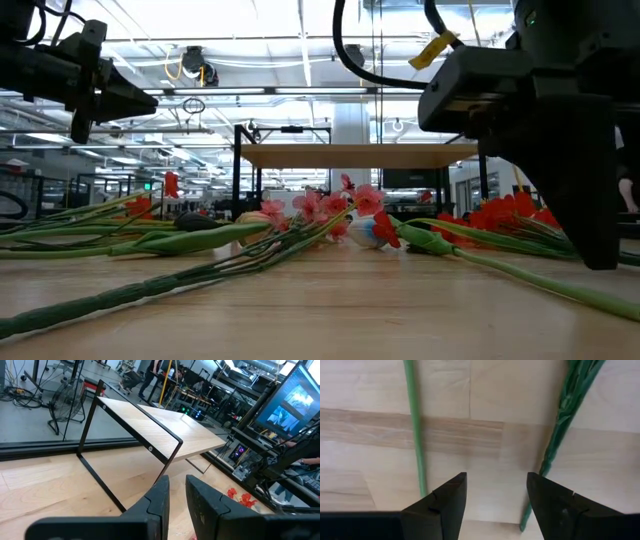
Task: Pick and place flowers into a vace then onto a shelf
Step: Put the right orange flowers into the right transparent vase
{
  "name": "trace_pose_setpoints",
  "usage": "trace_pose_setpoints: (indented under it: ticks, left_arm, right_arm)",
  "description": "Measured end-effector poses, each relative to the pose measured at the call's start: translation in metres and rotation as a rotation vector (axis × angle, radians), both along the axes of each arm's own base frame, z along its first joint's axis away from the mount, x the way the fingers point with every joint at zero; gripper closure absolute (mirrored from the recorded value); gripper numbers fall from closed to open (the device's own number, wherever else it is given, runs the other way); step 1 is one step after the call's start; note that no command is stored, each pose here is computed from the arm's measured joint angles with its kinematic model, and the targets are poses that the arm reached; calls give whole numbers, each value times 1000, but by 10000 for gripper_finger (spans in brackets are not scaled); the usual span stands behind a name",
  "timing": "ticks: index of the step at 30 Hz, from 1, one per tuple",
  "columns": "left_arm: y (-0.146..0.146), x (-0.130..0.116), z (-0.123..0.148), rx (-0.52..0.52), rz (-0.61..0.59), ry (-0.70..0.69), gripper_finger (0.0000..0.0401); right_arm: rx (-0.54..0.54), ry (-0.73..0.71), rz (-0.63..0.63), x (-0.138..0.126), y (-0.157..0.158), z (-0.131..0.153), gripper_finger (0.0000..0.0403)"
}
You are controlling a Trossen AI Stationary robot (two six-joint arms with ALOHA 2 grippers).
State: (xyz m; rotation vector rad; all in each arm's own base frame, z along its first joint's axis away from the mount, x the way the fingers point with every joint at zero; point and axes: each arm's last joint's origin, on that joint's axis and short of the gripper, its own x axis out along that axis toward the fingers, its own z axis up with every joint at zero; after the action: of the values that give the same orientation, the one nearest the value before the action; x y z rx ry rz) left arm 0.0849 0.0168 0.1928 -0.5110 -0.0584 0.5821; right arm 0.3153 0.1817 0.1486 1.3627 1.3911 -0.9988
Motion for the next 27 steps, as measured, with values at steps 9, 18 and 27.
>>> trace_pose_setpoints:
  ticks: [9,18,27]
  left_arm:
    - [0,0,0,2,14,0,334]
    - [1,-1,0,14,49,5,334]
    - [1,-1,0,30,51,17,334]
  right_arm:
    - [14,-22,-2,2,1,1,204]
    - [15,-14,0,1,1,0,204]
    - [-5,16,0,-4,-1,6,204]
